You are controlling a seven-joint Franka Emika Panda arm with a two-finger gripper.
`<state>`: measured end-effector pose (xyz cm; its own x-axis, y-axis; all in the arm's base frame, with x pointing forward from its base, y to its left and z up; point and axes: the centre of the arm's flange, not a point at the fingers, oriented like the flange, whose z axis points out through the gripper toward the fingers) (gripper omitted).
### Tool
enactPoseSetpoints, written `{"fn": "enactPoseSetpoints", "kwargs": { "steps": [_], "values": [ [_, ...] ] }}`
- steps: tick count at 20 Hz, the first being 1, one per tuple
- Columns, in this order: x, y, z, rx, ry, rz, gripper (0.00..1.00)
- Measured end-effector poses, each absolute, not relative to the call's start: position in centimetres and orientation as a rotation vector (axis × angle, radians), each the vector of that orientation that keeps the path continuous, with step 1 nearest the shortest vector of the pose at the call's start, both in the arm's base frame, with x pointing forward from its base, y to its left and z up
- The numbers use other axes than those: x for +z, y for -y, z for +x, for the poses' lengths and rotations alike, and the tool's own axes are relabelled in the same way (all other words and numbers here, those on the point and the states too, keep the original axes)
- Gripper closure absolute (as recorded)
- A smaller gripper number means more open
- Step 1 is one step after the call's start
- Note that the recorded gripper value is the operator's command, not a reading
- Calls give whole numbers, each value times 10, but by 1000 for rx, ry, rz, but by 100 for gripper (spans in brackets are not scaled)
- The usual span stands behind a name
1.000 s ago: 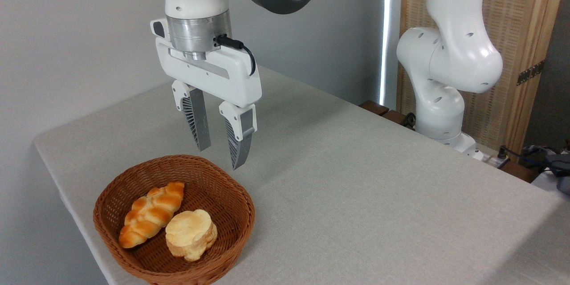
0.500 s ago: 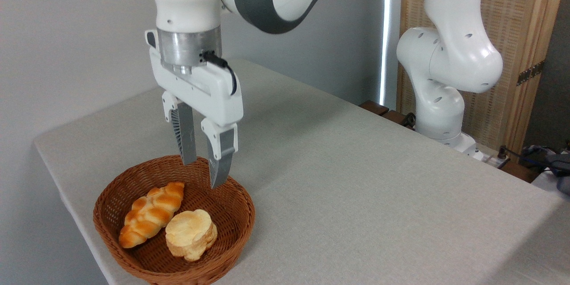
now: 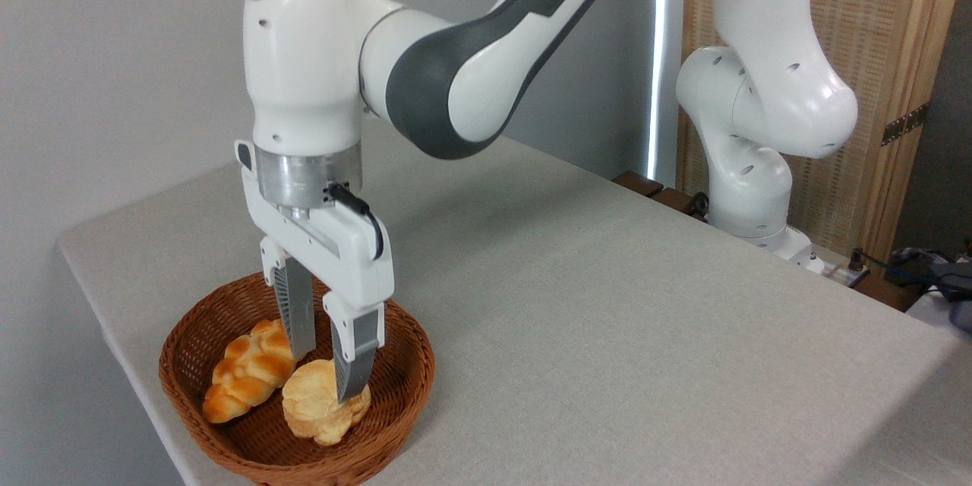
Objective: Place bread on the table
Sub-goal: 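Lower the open gripper down around the round golden bun, then close the gripper fingers on the round golden bun, then lift the bun out of the basket and carry it beside the basket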
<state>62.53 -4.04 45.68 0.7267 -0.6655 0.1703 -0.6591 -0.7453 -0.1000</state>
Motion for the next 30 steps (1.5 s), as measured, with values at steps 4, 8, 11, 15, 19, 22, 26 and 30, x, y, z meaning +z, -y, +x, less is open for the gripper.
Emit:
{"fn": "enactPoseSetpoints", "kwargs": {
  "steps": [4,8,11,15,19,22,26,30],
  "values": [
    [445,40,630,-296,-1132,-2857,0],
    [440,44,631,-285,-1143,-2855,0],
    [439,44,631,-283,-1145,-2855,0],
    [438,46,631,-282,-1149,-2854,0],
    [438,51,631,-283,-1160,-2851,3],
    [437,57,631,-280,-1177,-2844,37],
    [434,58,631,-261,-1194,-2816,54],
    [433,58,631,-255,-1198,-2812,54]
  ]
}}
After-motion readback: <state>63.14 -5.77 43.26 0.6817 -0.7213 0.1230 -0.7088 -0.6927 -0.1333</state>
